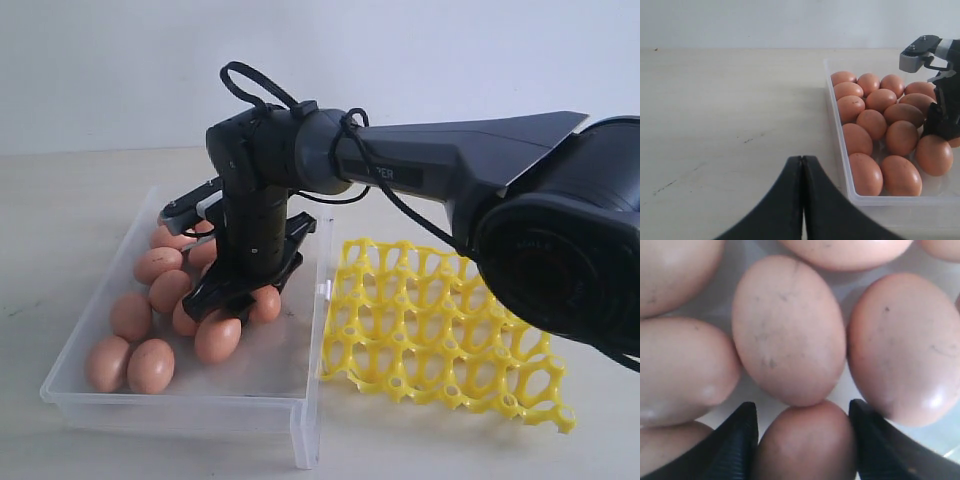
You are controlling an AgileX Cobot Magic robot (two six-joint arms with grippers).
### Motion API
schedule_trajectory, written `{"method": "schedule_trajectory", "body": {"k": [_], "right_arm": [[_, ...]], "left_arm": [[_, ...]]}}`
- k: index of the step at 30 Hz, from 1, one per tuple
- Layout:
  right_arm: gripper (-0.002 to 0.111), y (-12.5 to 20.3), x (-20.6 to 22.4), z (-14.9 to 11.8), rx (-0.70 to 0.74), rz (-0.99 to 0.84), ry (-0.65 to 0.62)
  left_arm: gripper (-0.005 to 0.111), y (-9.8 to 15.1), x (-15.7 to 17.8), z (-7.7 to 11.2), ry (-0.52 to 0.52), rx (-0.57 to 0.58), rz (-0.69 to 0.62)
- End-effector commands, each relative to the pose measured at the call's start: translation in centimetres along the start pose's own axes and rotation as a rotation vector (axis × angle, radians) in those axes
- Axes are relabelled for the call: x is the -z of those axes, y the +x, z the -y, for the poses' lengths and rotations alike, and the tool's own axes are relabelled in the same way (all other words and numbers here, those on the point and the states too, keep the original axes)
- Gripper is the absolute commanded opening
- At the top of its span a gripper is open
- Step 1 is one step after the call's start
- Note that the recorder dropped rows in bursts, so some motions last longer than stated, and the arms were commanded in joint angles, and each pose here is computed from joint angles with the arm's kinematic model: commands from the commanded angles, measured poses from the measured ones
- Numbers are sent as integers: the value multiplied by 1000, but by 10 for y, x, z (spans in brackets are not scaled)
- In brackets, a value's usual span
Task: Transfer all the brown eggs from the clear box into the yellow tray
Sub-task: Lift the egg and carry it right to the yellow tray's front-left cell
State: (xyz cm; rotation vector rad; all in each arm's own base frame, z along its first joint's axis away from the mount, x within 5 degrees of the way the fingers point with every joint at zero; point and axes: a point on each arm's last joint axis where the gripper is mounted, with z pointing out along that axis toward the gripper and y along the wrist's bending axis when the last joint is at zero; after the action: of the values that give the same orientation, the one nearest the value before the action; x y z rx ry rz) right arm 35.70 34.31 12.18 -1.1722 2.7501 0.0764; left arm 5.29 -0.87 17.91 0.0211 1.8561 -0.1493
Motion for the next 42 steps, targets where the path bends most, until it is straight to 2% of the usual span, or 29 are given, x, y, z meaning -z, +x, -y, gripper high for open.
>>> {"method": "schedule_trajectory", "body": {"k": [1, 6, 8, 11, 12, 21, 33, 37, 42], "right_arm": [[53, -3, -2, -1, 4, 29, -5], [50, -4, -2, -1, 2, 34, -5], [36, -3, -2, -2, -5, 30, -17], [3, -3, -1, -3, -7, 27, -29], [0, -3, 1, -3, 0, 28, -29], [0, -9, 42, -5, -6, 127, -48], [0, -19, 135, -14, 6, 468, -40], [0, -7, 156, -14, 0, 582, -36], [0, 28, 172, -13, -16, 720, -28]], "left_arm": [[0, -2, 1, 0, 0, 0, 14], [0, -2, 1, 0, 0, 0, 14], [0, -2, 1, 0, 0, 0, 14], [0, -2, 1, 0, 0, 0, 14], [0, -2, 1, 0, 0, 0, 14], [0, -2, 1, 0, 0, 0, 14], [0, -2, 1, 0, 0, 0, 14], [0, -2, 1, 0, 0, 0, 14], [0, -2, 1, 0, 0, 0, 14]]}}
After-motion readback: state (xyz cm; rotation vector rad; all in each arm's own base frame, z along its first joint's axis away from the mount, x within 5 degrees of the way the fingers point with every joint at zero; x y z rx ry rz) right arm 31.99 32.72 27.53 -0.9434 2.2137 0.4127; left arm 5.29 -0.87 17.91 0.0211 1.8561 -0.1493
